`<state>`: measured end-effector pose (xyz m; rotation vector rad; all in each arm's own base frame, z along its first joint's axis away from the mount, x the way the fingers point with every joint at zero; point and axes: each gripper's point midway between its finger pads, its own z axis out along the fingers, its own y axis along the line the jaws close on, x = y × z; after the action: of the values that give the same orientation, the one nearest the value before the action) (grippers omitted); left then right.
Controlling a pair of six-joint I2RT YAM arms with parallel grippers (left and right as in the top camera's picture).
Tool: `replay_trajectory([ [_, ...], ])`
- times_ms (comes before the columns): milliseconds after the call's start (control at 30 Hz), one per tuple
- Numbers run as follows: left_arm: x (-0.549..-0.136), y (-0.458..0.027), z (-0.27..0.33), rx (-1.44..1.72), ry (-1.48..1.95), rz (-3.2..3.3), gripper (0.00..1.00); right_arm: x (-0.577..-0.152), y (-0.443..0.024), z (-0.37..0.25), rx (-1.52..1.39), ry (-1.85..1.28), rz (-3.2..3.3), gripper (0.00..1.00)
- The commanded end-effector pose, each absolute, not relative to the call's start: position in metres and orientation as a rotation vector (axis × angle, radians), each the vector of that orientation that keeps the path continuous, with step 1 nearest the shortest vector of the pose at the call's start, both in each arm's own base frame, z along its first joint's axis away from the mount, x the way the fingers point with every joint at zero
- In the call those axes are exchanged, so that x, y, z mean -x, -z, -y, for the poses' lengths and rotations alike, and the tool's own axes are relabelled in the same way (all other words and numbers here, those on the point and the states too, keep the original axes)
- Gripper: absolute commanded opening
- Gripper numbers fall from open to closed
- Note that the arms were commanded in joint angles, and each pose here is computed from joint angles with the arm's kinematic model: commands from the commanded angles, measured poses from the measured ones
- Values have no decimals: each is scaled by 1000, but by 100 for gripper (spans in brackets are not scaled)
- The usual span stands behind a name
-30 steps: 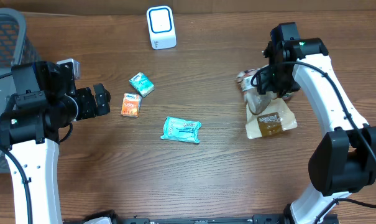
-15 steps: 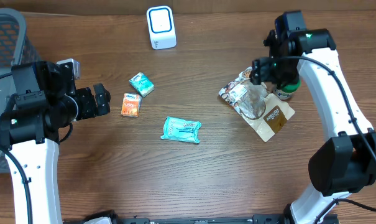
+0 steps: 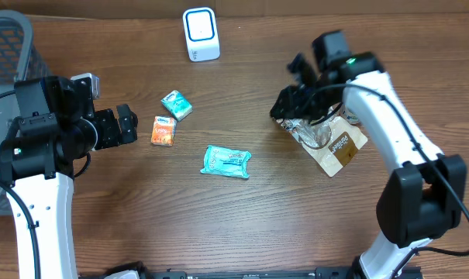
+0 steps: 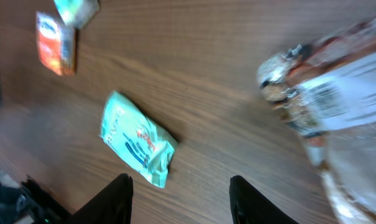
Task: Scan the item barcode
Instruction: 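Carry the Pantree bag right and lower it beside the jar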
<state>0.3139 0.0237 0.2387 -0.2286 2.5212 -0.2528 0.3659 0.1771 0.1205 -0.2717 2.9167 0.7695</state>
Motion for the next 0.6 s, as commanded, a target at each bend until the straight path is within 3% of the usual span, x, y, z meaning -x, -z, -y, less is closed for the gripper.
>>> replay_trajectory([
  [0,-316,-243,-26,222,238,-2508,99,-349,-91,-178,278,-708,-2979,48],
  [300,-316,-243,-26,222,238,-2508,100,-353,-35,-114,49,-233,-3023,49],
  [567,-316,-243,-26,222,238,-2508,100,-364,-25,-72,-72,-99,-2992,49],
])
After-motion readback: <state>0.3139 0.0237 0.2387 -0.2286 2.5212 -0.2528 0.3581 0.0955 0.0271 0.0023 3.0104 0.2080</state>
